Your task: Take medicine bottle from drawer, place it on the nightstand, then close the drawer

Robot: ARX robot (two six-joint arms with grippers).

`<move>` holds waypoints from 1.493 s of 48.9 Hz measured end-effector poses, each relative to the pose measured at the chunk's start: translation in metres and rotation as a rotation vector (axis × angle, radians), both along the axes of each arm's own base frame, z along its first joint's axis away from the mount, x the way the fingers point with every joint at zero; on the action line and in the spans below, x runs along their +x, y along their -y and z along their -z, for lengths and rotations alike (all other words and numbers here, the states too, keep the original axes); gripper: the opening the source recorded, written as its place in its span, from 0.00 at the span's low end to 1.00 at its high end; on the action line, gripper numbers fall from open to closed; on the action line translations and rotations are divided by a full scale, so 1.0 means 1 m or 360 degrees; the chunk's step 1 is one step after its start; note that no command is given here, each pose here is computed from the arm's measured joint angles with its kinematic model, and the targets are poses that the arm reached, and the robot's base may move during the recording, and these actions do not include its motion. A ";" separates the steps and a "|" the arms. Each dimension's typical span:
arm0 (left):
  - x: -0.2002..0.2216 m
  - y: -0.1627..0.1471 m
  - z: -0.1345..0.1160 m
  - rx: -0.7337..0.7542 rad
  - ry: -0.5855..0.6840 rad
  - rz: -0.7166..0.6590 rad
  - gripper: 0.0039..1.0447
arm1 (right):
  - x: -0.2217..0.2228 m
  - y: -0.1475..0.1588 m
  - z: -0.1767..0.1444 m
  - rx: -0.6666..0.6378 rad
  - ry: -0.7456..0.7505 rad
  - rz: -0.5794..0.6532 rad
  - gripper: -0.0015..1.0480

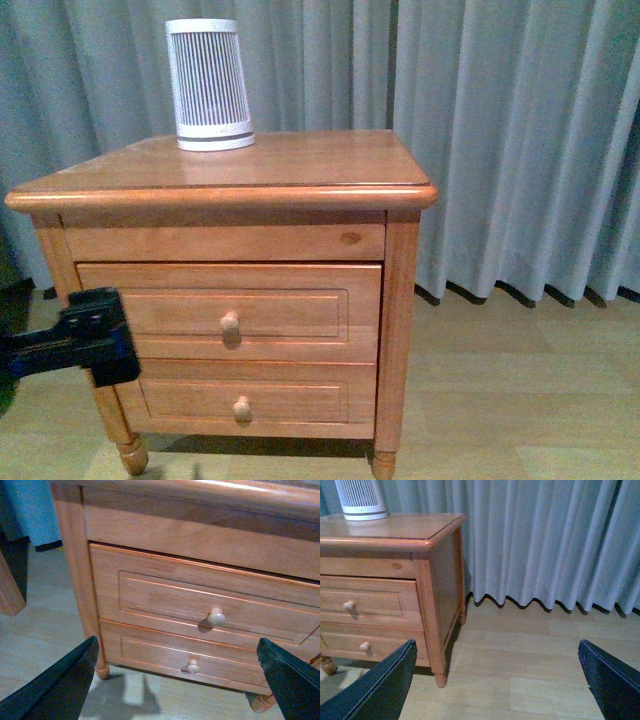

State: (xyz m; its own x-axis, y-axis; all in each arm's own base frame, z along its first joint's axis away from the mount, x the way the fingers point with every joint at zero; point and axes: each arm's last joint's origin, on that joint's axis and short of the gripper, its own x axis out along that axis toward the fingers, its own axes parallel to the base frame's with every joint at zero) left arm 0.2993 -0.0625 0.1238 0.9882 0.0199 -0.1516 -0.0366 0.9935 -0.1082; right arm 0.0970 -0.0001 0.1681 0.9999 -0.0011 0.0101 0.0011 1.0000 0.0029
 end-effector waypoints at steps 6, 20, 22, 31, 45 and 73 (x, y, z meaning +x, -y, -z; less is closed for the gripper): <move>0.026 0.010 0.012 0.0008 -0.0016 0.0002 0.94 | 0.000 0.000 0.000 0.0000 -0.0001 0.0000 0.93; 0.073 0.032 0.042 0.0024 -0.0097 0.0064 0.94 | 0.000 0.000 0.000 0.0000 0.0000 0.0000 0.93; 0.079 0.036 0.046 0.0024 -0.0112 0.0084 0.94 | 0.000 0.000 0.000 0.0000 -0.0001 0.0000 0.93; 0.102 0.056 0.058 0.0026 -0.0158 0.0176 0.94 | 0.000 0.000 0.000 0.0000 0.0000 0.0000 0.93; 0.122 0.070 0.071 0.0041 -0.0201 0.0244 0.94 | 0.000 0.000 0.000 0.0000 0.0000 -0.0001 0.93; 0.152 0.051 0.085 0.0099 -0.0205 0.0171 0.94 | 0.000 0.000 0.000 0.0000 -0.0001 -0.0001 0.93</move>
State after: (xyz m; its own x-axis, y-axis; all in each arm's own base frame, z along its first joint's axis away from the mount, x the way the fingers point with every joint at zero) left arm 0.4516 -0.1134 0.0386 0.9576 -0.0717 -0.2792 0.0607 0.9970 -0.0479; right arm 0.0970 -0.0001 0.1680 1.0000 -0.0008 0.0097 0.0007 1.0000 0.0029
